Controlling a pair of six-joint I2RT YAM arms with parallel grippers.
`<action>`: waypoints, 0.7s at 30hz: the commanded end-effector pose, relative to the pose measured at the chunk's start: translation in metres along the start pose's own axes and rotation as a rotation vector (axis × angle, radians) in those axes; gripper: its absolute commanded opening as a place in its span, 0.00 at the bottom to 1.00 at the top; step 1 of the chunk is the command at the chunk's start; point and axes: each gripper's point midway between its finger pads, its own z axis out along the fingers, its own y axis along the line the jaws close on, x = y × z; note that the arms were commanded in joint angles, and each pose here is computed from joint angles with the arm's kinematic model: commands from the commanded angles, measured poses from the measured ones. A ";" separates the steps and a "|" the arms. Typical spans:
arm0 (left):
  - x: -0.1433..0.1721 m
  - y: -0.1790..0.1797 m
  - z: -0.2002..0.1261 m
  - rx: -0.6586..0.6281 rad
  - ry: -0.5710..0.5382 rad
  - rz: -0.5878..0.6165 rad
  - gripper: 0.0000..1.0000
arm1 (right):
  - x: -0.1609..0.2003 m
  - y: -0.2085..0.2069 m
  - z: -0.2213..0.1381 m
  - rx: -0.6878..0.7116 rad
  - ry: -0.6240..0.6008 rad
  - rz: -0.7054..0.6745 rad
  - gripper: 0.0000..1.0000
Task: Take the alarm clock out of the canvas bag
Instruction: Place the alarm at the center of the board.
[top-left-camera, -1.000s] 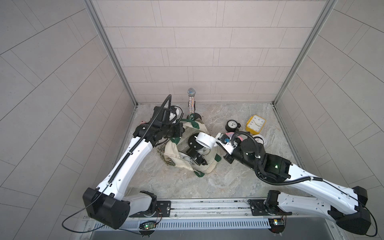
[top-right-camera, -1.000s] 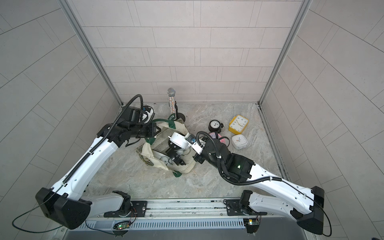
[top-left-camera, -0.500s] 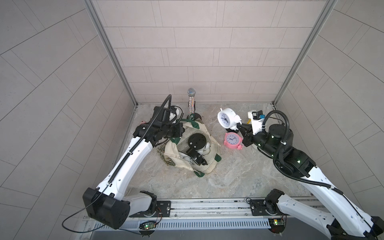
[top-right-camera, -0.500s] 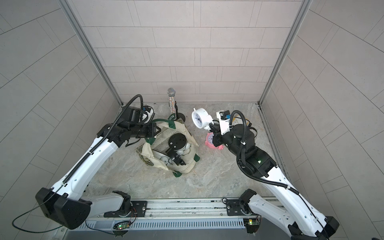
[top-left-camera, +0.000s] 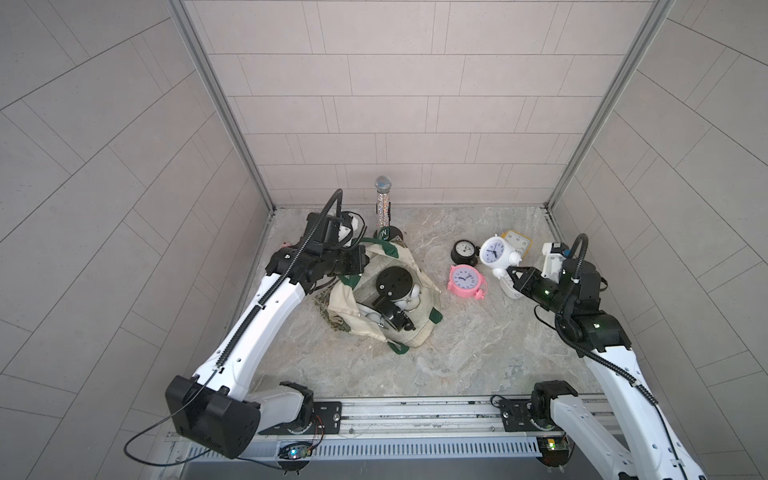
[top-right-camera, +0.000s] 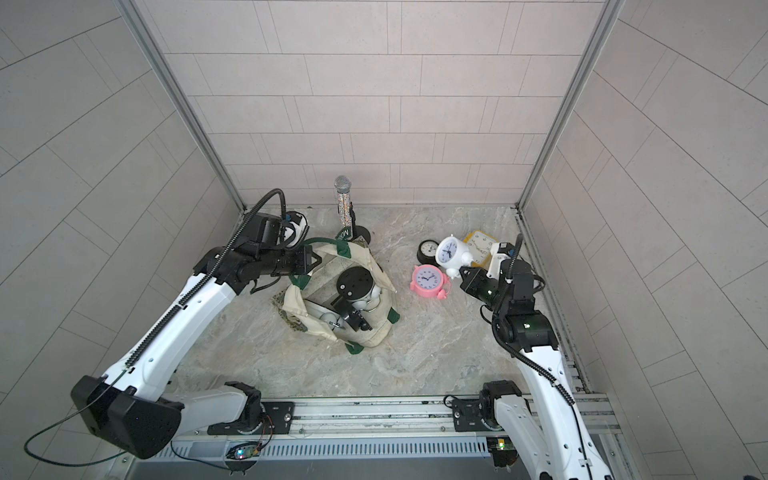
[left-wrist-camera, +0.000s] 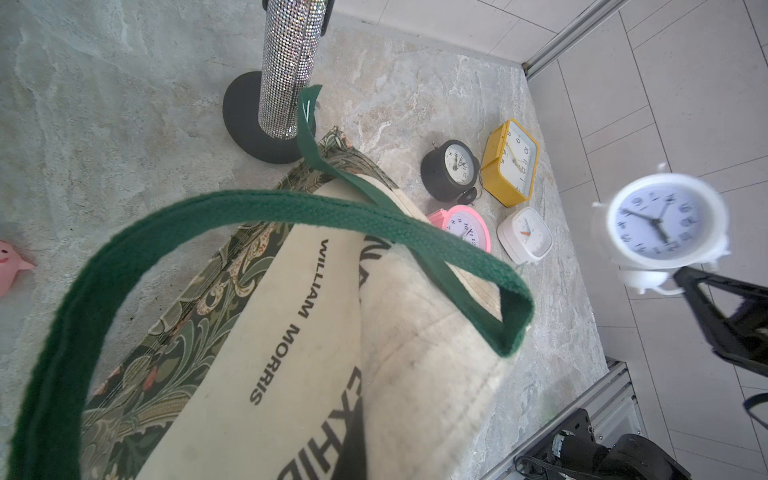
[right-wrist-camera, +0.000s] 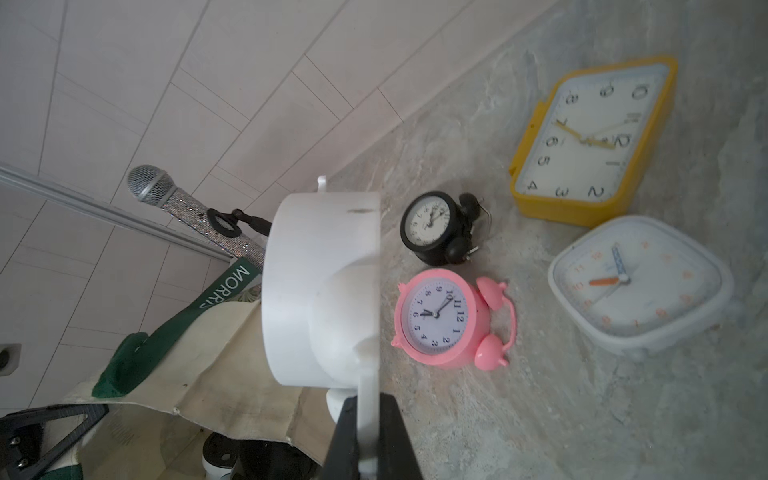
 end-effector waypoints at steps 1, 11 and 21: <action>-0.013 -0.010 -0.017 0.036 -0.071 0.026 0.00 | 0.013 -0.007 -0.003 -0.031 0.015 0.150 0.00; -0.011 -0.008 -0.013 0.038 -0.061 0.023 0.00 | 0.075 -0.100 0.003 0.288 0.053 0.412 0.00; -0.010 -0.007 -0.014 0.038 -0.064 0.021 0.00 | 0.084 -0.136 -0.008 0.464 -0.005 0.510 0.00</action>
